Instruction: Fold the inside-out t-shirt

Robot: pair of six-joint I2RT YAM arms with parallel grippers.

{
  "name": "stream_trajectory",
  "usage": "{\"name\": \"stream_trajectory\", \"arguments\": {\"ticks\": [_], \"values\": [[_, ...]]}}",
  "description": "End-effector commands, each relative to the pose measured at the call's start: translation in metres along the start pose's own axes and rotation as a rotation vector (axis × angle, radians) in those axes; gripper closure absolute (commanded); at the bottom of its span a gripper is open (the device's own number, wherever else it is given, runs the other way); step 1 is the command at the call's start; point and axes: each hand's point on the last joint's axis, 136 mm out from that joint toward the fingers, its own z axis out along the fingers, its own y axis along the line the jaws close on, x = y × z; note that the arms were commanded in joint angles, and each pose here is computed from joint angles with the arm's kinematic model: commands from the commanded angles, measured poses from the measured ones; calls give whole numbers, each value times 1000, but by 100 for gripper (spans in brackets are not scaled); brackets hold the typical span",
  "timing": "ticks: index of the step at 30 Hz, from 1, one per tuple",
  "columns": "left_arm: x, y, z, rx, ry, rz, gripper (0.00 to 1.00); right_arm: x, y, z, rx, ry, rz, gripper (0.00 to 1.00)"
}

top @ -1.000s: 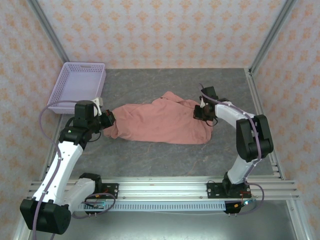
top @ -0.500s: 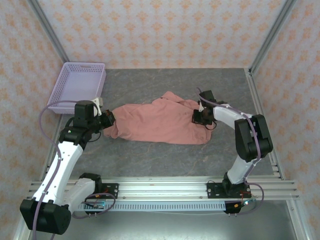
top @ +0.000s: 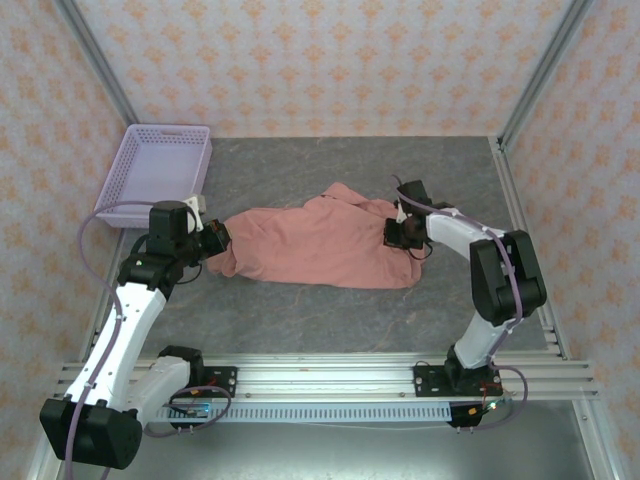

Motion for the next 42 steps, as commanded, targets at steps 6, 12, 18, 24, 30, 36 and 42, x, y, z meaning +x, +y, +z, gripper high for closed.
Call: {"name": "stream_trajectory", "arguments": {"ticks": [6,12,18,24,30,36,42], "values": [[-19,0,-17,-35,-82,18,100,-24,-22,-42,178,-144,-27,91],[-34,9,-36,-117,-155,5,100,-21,-36,-48,252,-149,-29,90],[-51,18,-55,-187,-216,14,100,-2,3,-43,17,-66,-20,83],[-53,20,-55,-183,-211,14,100,17,49,-51,-280,-36,-33,71],[-49,17,-48,-152,-188,12,100,-10,-28,-54,142,-166,24,56],[-48,15,-46,-139,-180,15,100,-20,-33,-26,128,-106,24,51],[-47,14,-45,-129,-172,16,100,-29,-28,-6,69,-80,30,46]]}}
